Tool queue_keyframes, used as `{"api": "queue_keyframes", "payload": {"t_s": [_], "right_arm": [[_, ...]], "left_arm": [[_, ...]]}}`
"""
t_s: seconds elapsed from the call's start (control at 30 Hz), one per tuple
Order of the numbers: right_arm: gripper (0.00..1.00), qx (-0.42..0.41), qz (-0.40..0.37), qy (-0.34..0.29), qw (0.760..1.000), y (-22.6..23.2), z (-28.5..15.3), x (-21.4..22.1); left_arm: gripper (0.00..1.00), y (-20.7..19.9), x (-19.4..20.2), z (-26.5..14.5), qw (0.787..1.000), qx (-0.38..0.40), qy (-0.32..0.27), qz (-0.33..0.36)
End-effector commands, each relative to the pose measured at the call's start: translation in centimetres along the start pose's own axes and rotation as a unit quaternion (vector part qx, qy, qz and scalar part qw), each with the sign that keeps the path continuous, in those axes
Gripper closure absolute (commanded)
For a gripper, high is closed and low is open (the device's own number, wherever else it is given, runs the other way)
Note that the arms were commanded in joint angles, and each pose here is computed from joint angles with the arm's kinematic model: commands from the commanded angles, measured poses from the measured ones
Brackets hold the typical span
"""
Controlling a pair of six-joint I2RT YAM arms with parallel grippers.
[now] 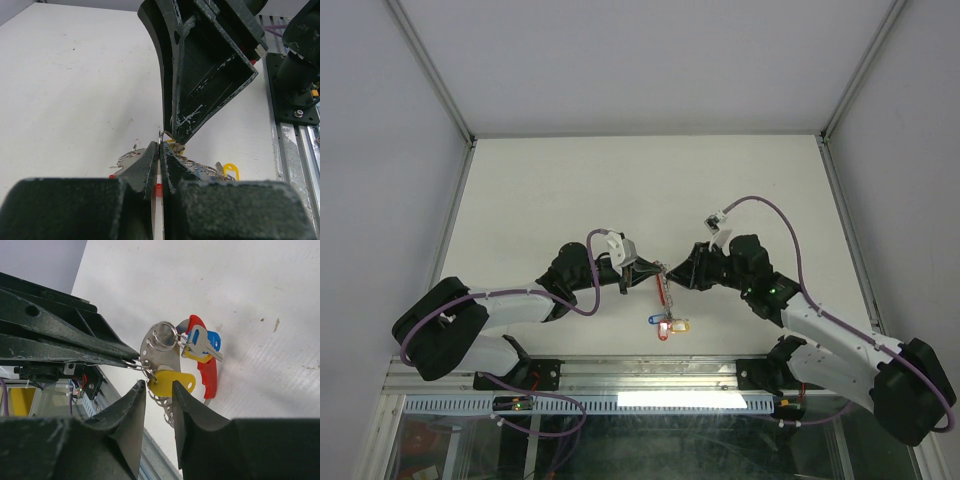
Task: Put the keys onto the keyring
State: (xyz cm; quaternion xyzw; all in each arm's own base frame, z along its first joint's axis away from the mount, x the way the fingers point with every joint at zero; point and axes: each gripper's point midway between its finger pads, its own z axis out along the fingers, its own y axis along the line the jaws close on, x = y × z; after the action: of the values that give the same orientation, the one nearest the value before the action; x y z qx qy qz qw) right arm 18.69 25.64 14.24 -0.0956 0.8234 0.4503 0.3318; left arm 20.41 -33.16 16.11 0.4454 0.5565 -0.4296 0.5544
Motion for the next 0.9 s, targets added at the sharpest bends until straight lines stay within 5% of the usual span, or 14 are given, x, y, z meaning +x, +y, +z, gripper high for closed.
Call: {"api": "queue_keyframes", "payload": {"t_s": [0.0,0.3,0.87], "right_arm": [[0.70,-0.021,-0.023,-0.029,0.999,1.26,0.45,-1.85],[0.63,-0.035,-0.026,-0.041,0.998,1.72,0.65,-2.34],[0.90,-0.027,-0.018,-0.035,0.999,1.23,0.78,-1.90]], "left_arm": [[1.00,0.55,-1.59,0.33,1.000,0.001,-0.022,0.020],[1.00,0.54,-1.59,0.38,1.000,0.002,-0.022,0.020],[1.00,0.53,-1.53,0.41,1.000,0.003,-0.021,0.019]]}}
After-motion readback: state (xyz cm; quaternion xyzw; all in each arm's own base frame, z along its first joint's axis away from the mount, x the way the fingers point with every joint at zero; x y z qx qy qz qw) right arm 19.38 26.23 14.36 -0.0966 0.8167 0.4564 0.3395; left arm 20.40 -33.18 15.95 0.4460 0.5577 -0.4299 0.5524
